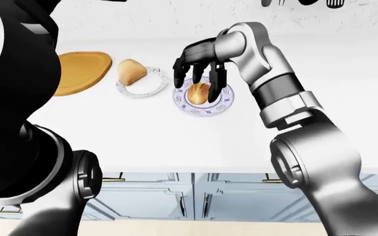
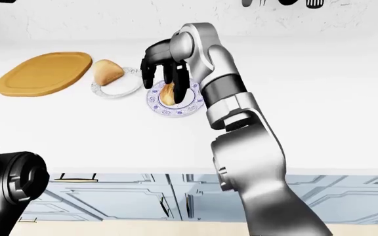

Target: Place all breads on the cutting board.

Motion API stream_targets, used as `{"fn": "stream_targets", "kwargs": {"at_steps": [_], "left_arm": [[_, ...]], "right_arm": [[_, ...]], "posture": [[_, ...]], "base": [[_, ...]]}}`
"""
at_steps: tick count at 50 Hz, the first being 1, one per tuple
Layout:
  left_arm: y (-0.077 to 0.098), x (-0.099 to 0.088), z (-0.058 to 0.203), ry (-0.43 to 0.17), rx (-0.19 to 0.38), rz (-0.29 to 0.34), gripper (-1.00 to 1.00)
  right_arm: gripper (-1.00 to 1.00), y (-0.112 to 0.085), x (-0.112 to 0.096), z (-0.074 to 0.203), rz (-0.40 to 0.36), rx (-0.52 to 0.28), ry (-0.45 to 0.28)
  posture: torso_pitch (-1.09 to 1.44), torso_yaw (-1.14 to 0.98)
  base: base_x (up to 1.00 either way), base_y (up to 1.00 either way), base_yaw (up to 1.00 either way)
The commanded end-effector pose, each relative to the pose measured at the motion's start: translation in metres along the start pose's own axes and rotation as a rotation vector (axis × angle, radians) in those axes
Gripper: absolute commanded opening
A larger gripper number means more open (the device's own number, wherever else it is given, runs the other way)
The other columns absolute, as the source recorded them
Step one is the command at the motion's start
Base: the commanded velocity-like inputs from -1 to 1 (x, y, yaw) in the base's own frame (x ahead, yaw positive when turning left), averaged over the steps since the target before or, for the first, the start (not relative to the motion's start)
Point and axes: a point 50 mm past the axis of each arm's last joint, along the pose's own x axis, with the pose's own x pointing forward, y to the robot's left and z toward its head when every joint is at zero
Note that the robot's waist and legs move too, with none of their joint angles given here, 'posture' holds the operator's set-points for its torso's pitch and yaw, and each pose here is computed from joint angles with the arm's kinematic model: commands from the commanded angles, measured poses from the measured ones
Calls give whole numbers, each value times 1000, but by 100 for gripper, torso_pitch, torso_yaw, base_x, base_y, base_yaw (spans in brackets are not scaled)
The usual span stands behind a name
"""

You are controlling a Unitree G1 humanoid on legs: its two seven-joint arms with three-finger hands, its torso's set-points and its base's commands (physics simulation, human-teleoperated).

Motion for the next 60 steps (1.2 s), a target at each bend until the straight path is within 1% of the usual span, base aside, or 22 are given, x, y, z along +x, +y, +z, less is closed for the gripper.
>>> {"fn": "stream_targets", "kwargs": {"at_steps": [1, 4, 6, 14, 21, 22, 27, 30, 40, 47, 52, 55, 60], "left_arm": [[3, -1, 12, -61, -11, 19, 100], [3, 0, 11, -60, -11, 18, 100], [3, 0, 11, -60, -10, 18, 100], [2, 0, 11, -59, -11, 16, 100], [2, 0, 10, -59, -11, 14, 100], [2, 0, 10, -59, -11, 15, 100], [2, 1, 9, -59, -11, 13, 100], [2, 1, 9, -58, -12, 13, 100], [1, 1, 9, -58, -10, 10, 100], [1, 1, 9, -59, -10, 9, 100], [1, 1, 8, -59, -9, 8, 100], [0, 1, 9, -60, -9, 7, 100], [0, 1, 8, -60, -9, 5, 100]], "right_arm": [[24, -23, -16, 7, -106, -36, -11], [25, -26, -18, 4, -125, -32, -1], [23, -27, -18, 4, -130, -28, 3], [22, -32, -21, -4, -164, -17, 59], [33, -29, -15, -7, -182, -37, 95], [44, -28, -14, -7, -185, -42, 100], [36, -22, -9, -9, -178, -30, 105], [36, -16, -4, -12, -167, -27, 110], [26, -8, 2, -14, -157, -17, 113], [28, -8, 2, -15, -168, -19, 114], [24, -7, 4, -15, -180, -22, 112], [23, -2, 7, -18, -182, -25, 121], [24, 0, 9, -19, -183, -31, 127]], "posture": [[0, 0], [0, 0], [0, 0], [0, 0], [0, 0], [0, 0], [0, 0], [0, 0], [0, 0], [0, 0], [0, 0], [0, 0], [0, 0]], "base": [[0, 0, 0], [0, 0, 0], [0, 0, 0], [0, 0, 0], [0, 0, 0], [0, 0, 0], [0, 0, 0], [0, 0, 0], [0, 0, 0], [0, 0, 0], [0, 0, 0], [0, 0, 0], [0, 0, 0]]}}
